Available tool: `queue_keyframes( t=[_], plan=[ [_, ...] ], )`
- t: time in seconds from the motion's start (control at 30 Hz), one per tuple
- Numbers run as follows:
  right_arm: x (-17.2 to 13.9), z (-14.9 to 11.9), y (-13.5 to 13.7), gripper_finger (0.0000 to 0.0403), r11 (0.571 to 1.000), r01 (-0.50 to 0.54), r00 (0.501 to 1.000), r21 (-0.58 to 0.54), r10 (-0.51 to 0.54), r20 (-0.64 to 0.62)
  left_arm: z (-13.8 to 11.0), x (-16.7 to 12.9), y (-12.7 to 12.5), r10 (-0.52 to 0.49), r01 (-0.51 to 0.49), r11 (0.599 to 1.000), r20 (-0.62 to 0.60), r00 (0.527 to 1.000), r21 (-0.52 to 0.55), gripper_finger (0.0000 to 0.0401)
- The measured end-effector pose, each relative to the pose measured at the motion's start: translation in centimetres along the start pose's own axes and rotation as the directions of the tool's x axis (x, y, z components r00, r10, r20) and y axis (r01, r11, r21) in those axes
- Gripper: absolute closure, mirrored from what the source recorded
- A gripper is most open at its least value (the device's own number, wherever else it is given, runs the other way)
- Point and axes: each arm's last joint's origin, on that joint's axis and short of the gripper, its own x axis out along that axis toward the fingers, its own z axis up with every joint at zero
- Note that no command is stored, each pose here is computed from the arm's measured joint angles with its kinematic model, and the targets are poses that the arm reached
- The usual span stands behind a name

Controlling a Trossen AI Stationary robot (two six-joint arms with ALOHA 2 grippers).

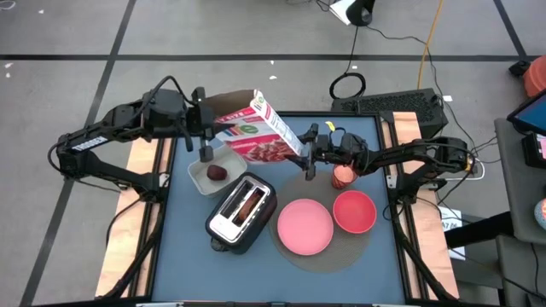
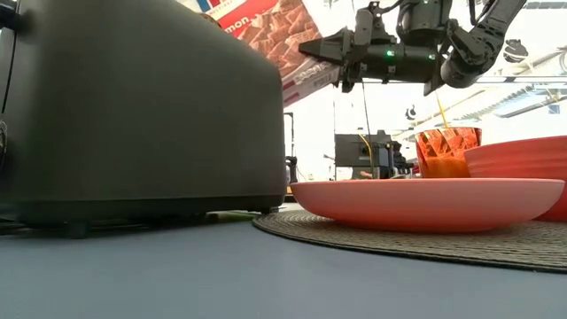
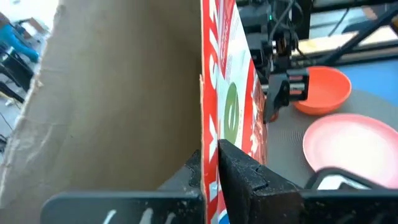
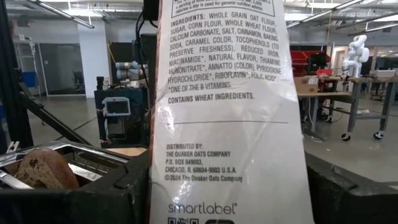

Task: Arrange a breakfast setting
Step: Pour the cereal from the cereal box into the red bowl

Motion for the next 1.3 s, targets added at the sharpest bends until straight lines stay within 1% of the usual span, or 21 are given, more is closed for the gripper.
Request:
queue_keyframes(
  t=[0.1, 0.17, 0.23, 0.47, 0.6, 0.93, 1.3],
  plan=[
    [0.0, 0.0, 0.0, 0.0145, 1.0, 0.0, 1.0, 0.001, 0.0, 0.001, 0.2, 0.0, 0.1, 0.006, -0.006, 1.0, 0.02, 1.0, -0.006, 0.0374],
    [0.0, 0.0, 0.0, 0.0145, 1.0, 0.0, 1.0, 0.001, 0.0, 0.001, 0.3, 0.0, 0.1, 0.008, -0.007, 1.0, 0.028, 1.0, -0.025, 0.0365],
    [0.0, 0.0, 0.0, 0.0145, 1.0, 0.0, 1.0, 0.001, 0.0, 0.0, 0.3, 0.0, 0.1, 0.011, -0.009, 0.999, 0.035, 0.999, -0.04, 0.0347],
    [0.0, -0.1, 0.0, 0.0145, 1.0, -0.004, 1.0, 0.0, 0.004, -0.008, 0.5, 0.0, 0.1, 0.017, -0.015, 0.999, 0.047, 0.999, -0.044, 0.0258],
    [0.0, -0.1, 0.0, 0.0145, 1.0, -0.004, 1.0, -0.001, 0.004, -0.007, 0.7, -0.1, 0.2, 0.023, -0.021, 0.999, 0.069, 0.997, -0.035, 0.0231],
    [0.0, 0.0, 0.0, 0.0145, 1.0, -0.002, 1.0, -0.002, 0.002, -0.001, 1.6, -1.1, 0.6, 0.058, -0.05, 0.998, 0.182, 0.981, -0.047, 0.0226],
    [0.0, 0.1, 0.0, 0.0145, 1.0, 0.004, 1.0, -0.005, -0.004, 0.014, 1.9, -4.0, 1.2, 0.094, -0.076, 0.994, 0.281, 0.955, -0.074, 0.0226]
  ],
)
